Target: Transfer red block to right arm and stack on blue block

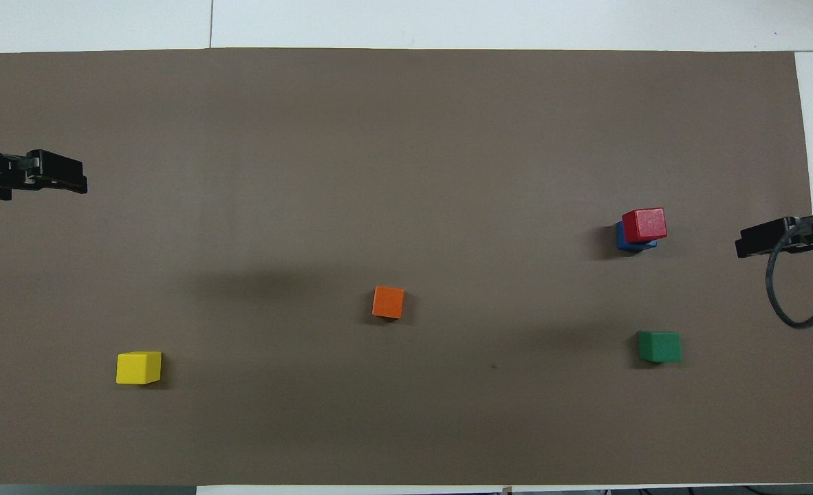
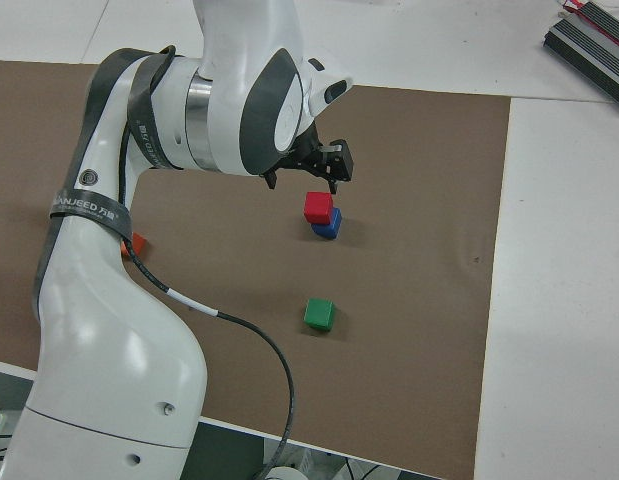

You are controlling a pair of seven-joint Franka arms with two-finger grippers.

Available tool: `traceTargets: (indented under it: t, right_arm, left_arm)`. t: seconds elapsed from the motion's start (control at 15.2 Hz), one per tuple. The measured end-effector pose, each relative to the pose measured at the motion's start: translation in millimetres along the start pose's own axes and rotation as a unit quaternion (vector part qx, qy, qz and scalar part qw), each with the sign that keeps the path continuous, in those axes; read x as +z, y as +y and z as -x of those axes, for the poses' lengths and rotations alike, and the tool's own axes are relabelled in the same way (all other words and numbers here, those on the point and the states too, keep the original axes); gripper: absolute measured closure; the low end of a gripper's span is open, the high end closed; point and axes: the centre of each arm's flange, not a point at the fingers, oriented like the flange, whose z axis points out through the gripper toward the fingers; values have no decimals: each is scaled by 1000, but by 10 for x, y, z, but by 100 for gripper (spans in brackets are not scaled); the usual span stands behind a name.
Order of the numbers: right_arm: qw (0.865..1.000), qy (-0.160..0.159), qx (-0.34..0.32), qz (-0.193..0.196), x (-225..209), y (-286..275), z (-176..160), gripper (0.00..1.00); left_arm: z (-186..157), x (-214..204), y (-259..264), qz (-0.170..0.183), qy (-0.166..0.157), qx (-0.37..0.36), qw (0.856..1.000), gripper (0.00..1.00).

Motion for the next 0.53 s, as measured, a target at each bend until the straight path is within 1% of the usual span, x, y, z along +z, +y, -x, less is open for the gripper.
traceTargets:
  t: [0.13,0.53]
  right_arm:
    - [1000,8,1,1,-7,10,-24,0]
    - [1000,12,1,3,-14,16,-32,0]
  left_arm:
    - [0,0,0,0,0,0,1000,0]
    - [0,0,0,0,0,0,1000,0]
